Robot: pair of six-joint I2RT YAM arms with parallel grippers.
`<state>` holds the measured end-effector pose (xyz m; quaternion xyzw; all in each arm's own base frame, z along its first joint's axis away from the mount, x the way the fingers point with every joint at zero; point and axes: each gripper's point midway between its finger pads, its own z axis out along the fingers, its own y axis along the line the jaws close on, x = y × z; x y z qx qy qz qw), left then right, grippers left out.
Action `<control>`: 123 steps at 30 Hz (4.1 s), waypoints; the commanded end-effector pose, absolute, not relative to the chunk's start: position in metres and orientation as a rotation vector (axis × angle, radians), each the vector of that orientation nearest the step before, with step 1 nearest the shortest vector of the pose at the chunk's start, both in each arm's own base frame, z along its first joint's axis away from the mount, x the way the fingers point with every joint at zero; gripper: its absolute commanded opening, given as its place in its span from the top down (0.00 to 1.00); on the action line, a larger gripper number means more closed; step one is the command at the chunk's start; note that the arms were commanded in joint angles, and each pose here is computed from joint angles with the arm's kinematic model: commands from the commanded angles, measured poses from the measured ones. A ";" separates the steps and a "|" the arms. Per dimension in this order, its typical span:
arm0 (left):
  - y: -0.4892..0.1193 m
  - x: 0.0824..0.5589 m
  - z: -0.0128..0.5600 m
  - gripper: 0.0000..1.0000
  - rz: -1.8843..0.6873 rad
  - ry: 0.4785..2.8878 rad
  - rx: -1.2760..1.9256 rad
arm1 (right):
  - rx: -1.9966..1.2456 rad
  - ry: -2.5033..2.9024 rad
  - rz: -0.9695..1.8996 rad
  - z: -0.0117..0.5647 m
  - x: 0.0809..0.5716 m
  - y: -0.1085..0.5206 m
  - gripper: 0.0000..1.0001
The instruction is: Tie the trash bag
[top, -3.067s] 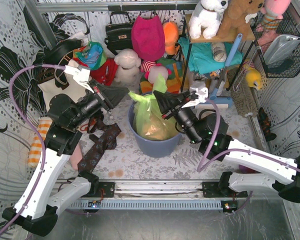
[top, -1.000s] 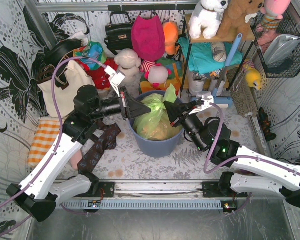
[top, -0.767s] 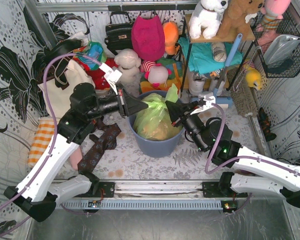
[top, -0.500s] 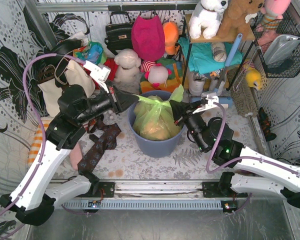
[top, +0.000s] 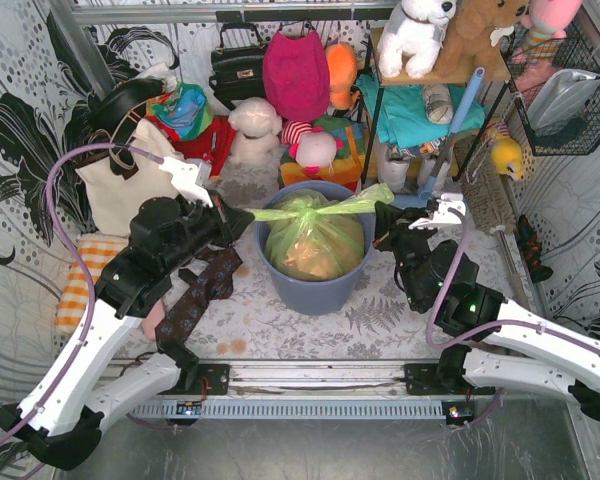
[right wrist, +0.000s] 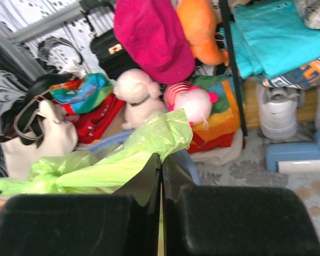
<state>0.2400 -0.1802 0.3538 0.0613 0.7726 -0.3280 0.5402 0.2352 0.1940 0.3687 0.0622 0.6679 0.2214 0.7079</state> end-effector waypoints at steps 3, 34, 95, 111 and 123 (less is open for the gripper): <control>-0.158 0.243 0.325 1.00 -0.687 1.904 -0.002 | 0.231 1.534 0.278 0.346 0.239 0.155 1.00; -0.191 0.244 0.348 1.00 -0.828 1.831 0.172 | 0.096 1.809 0.500 0.345 0.216 0.186 0.02; -0.203 0.243 0.354 1.00 -0.901 1.805 0.194 | -0.033 1.942 1.018 0.307 0.202 0.220 0.01; -0.203 0.245 0.351 1.00 -0.894 1.813 0.190 | -0.016 2.006 0.954 0.313 0.176 0.190 0.10; -0.200 0.244 0.356 1.00 -0.891 1.801 0.181 | -0.081 1.960 1.024 0.342 0.173 0.202 0.57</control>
